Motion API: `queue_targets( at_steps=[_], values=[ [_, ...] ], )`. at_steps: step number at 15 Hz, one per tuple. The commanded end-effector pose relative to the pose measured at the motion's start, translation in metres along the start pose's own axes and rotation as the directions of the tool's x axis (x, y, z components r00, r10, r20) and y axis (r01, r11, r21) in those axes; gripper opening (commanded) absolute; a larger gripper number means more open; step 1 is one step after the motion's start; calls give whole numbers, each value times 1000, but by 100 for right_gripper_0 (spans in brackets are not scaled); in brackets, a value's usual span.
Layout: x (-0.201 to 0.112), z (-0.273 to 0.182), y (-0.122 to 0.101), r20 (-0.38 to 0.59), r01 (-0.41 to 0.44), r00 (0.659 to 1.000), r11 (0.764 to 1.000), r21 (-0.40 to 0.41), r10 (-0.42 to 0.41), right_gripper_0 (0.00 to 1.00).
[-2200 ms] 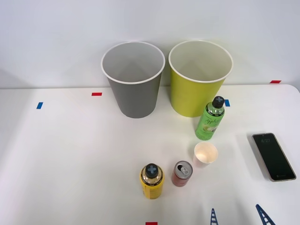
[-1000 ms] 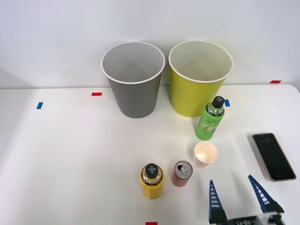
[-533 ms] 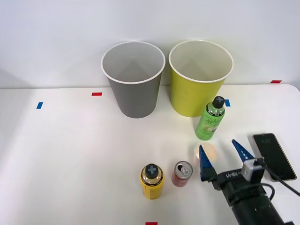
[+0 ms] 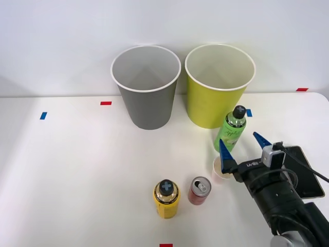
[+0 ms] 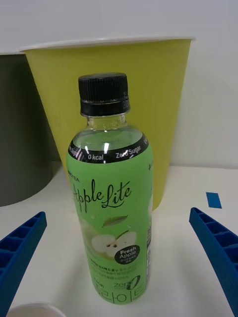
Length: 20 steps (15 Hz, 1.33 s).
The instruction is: Put cans in the gray bin, plastic bottles in the light green bin
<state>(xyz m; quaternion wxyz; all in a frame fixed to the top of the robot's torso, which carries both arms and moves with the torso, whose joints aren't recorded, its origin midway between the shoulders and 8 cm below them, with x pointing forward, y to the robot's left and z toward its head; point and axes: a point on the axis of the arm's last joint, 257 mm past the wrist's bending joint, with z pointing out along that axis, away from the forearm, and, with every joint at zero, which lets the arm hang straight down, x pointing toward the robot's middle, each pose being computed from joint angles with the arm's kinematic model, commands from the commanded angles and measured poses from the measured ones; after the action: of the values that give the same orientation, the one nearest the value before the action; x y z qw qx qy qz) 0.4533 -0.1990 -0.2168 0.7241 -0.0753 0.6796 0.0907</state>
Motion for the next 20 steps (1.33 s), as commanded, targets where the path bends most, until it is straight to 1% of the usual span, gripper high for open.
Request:
queue_targets(
  at_steps=[1,5,8,9,10,11,16,18,20],
  values=[
    [-5,19,4,23,-20,1000,1000,6,20,100],
    [-13,27,-3,40,-7,999,1000,13,6,100],
    [-9,29,-6,15,16,1000,1000,11,-17,100],
    [-10,30,-6,17,18,1000,1000,11,-18,82],
    [-11,30,-6,21,12,1000,1000,14,-12,27],
    [-12,31,-5,23,5,1000,1000,16,-5,0],
    [-17,36,-5,40,-25,999,999,32,24,0],
    [-23,40,-1,55,-40,998,999,33,38,0],
    [-24,41,2,57,-34,998,999,30,32,0]
  ],
)
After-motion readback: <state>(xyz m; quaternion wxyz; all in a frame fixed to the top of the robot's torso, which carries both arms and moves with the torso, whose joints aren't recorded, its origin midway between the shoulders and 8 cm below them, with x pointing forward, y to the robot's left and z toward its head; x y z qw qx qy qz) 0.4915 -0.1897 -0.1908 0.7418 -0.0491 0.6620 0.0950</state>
